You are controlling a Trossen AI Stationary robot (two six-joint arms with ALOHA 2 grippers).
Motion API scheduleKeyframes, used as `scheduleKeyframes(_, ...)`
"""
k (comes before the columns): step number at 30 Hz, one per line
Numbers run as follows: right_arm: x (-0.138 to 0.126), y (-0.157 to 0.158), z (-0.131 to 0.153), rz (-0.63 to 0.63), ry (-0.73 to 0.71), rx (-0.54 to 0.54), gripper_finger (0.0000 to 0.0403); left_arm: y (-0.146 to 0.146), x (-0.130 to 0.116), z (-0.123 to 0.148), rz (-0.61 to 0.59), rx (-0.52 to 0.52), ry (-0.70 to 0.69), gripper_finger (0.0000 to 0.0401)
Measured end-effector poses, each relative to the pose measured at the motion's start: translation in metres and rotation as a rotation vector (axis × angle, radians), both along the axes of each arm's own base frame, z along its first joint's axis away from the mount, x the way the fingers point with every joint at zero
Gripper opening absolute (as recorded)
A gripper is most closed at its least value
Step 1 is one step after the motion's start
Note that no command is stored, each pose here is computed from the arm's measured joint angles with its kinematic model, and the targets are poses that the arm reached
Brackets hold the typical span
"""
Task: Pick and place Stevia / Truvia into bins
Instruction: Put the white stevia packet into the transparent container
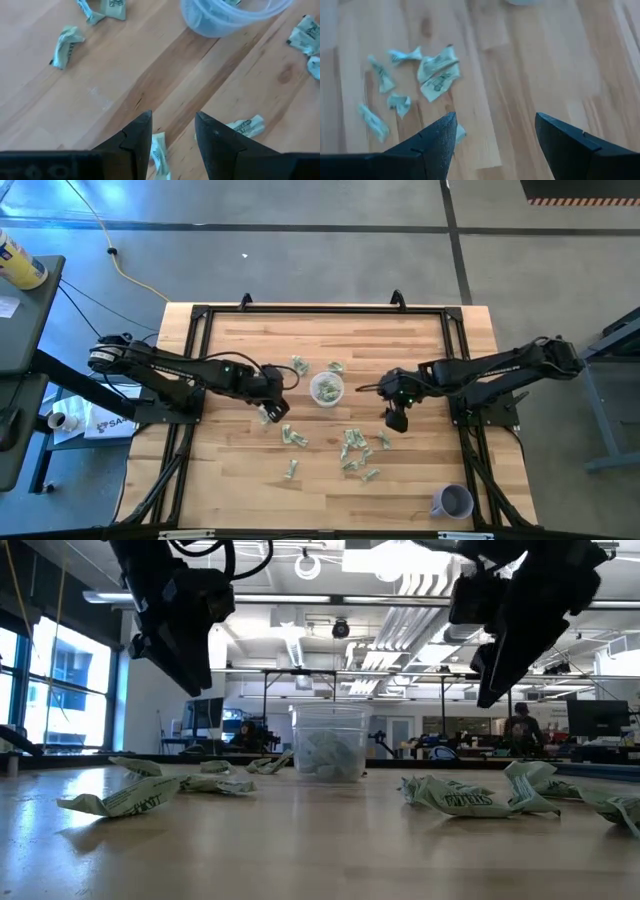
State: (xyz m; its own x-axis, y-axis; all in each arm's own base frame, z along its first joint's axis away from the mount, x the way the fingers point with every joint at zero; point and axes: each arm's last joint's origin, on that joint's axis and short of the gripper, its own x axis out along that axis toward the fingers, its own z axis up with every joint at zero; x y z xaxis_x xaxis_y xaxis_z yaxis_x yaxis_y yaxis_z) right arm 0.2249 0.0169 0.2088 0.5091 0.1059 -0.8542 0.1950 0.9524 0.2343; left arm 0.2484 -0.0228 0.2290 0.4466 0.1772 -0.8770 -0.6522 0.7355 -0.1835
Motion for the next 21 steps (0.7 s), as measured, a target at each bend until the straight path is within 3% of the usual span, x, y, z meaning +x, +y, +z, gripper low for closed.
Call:
scheduleKeyframes(5, 0.01, 0.017, -0.006, 0.226, -0.059, -0.078, 0.0259, 0.0, 0.0, 0.0, 0.0, -0.001, -0.004, 0.0184)
scheduleKeyframes(9, 0.02, 0.03, -0.018, 0.279, -0.06, -0.08, 0.0259, 0.0, 0.0, 0.0, 0.0, -0.001, -0.004, 0.0184)
scheduleKeyframes(15, 0.024, 0.04, -0.042, 0.154, 0.088, -0.001, 0.0259, -0.001, 0.0, 0.0, -0.009, -0.019, 0.001, 0.0184)
scheduleKeyframes(21, 0.017, 0.054, -0.037, 0.012, 0.089, 0.016, 0.0259, 0.0, 0.0, 0.0, -0.067, 0.028, 0.015, 0.0184)
